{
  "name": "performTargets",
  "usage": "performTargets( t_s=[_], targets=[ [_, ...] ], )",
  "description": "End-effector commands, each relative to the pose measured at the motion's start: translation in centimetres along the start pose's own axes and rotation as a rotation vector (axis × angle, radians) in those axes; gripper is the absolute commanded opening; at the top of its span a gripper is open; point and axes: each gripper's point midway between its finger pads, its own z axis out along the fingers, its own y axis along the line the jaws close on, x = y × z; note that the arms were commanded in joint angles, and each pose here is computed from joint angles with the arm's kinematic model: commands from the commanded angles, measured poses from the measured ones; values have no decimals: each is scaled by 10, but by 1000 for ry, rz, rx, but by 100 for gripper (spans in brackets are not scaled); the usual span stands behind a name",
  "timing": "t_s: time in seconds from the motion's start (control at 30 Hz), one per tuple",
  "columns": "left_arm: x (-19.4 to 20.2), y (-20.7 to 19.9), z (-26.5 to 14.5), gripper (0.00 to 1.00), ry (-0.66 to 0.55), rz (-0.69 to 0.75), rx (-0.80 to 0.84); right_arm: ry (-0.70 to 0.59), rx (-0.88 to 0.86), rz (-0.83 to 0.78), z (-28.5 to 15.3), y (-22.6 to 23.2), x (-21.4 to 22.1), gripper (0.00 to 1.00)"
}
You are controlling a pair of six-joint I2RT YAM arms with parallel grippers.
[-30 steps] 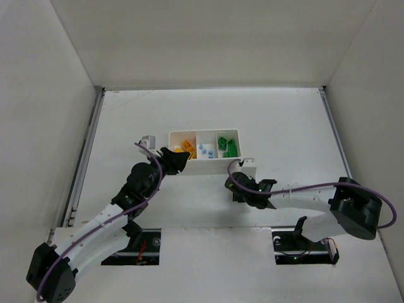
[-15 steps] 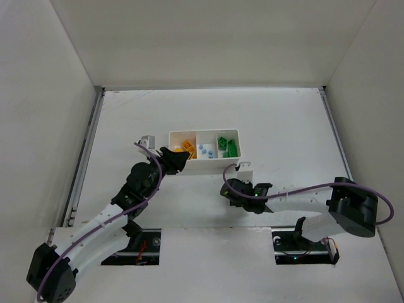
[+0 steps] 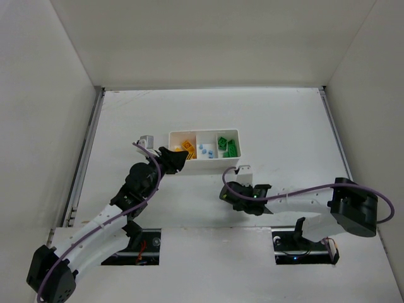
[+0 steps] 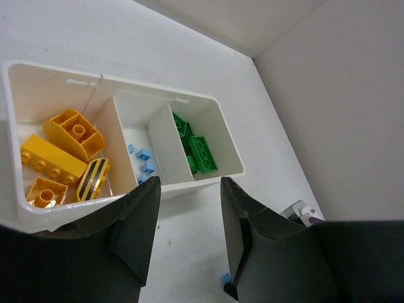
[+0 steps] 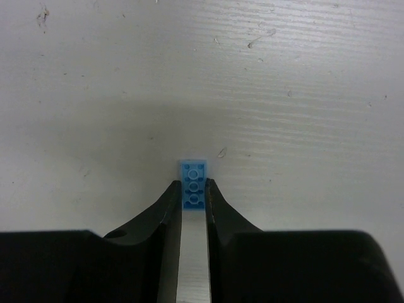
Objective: Sort the legos into containers by color
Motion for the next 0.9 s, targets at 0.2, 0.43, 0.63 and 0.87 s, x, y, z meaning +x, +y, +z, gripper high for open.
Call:
performTargets(
  t_s=[0.2,0.43,0.63,0.87],
  targets=[
    [-7,-4,0,40,-39,14,23,-72,-62,20,-30,15,-32,9],
    [-21,4,-7,39,-89,15,-7,-301,-252,34,-77,56,-137,9],
    [-38,29,-17,41,-163,14,-109,-450,-318,61,-63,88,-227,10],
    [-48,64,-22,57,-211,7,-234,-453,-306,53,-11,116,-266,13]
  ],
)
